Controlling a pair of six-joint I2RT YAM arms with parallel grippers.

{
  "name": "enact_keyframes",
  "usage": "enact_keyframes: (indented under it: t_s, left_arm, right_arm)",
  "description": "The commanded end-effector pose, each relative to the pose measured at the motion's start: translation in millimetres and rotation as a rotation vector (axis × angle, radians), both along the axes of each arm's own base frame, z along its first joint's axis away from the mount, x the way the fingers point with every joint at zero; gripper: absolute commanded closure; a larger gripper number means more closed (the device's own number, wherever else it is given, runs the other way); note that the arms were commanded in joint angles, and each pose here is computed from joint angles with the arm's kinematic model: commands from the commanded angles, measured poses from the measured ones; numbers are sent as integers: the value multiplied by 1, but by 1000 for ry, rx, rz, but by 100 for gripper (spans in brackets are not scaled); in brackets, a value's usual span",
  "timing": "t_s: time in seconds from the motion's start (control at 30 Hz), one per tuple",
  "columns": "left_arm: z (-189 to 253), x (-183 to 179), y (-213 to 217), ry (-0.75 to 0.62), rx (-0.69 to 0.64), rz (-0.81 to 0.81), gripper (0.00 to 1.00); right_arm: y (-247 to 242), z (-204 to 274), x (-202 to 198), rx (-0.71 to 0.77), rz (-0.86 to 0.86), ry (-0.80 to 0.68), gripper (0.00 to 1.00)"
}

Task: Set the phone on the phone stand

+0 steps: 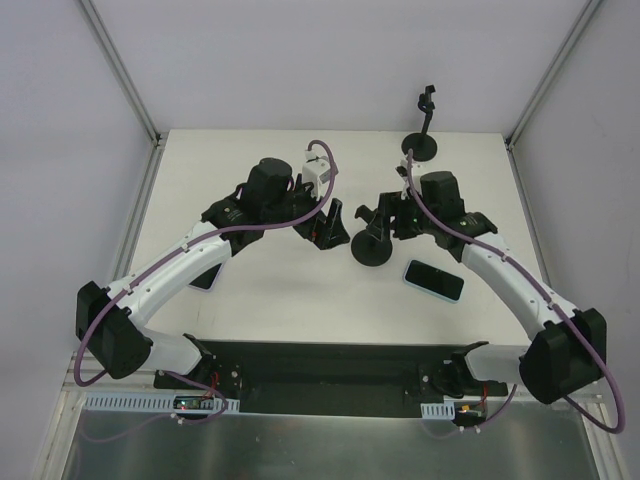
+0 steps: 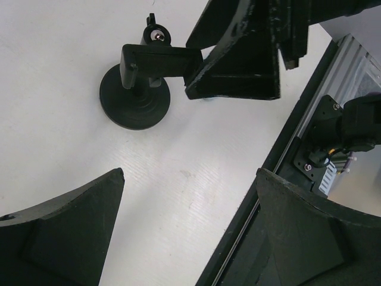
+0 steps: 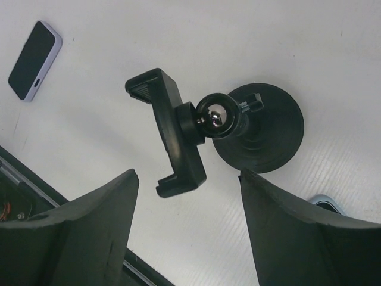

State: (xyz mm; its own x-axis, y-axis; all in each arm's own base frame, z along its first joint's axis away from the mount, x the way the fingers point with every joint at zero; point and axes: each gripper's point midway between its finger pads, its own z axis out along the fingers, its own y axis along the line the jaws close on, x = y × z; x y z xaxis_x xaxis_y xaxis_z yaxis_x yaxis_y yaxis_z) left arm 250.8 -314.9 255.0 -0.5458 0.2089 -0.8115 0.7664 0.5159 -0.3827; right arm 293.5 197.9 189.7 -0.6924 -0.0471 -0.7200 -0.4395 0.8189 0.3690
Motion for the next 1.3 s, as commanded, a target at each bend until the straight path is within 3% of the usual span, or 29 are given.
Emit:
enact_keyframes:
  t_s: [0.0, 0.13, 0.43, 0.53, 0.7, 0.73, 0.9, 1.07, 1.1, 1.27]
  left_arm:
    - [15, 5, -2, -51, -11, 2, 9]
    - [16, 5, -2, -48, -14, 2, 9]
    - [22, 8, 3, -69, -14, 37, 18]
    - [25, 11, 8, -85, -11, 65, 22]
    - [26, 26, 22, -70, -11, 188, 27]
    - [25, 31, 26, -59, -13, 217, 32]
    - [14, 61, 52, 111, -94, 341, 37]
    - [-4, 67, 33, 342, -214, 148, 28]
    - [4, 56, 23, 373, -251, 31, 27]
    - [-12, 54, 13, 376, -287, -85, 36]
  right_arm:
    - [10, 13, 17, -5, -24, -30, 31]
    - [9, 12, 19, -24, -34, -33, 43]
    - [9, 17, 16, -57, 14, -57, 99]
    - [18, 24, 13, -43, 91, -76, 99]
    - [52, 39, -7, 45, 375, -160, 99]
    - [55, 39, -10, 49, 402, -169, 99]
    - [75, 46, -32, 134, 583, -227, 99]
    - [84, 52, -44, 138, 696, -271, 99]
    - [84, 54, -45, 140, 705, -281, 99]
    - [87, 77, -54, 199, 745, -316, 99]
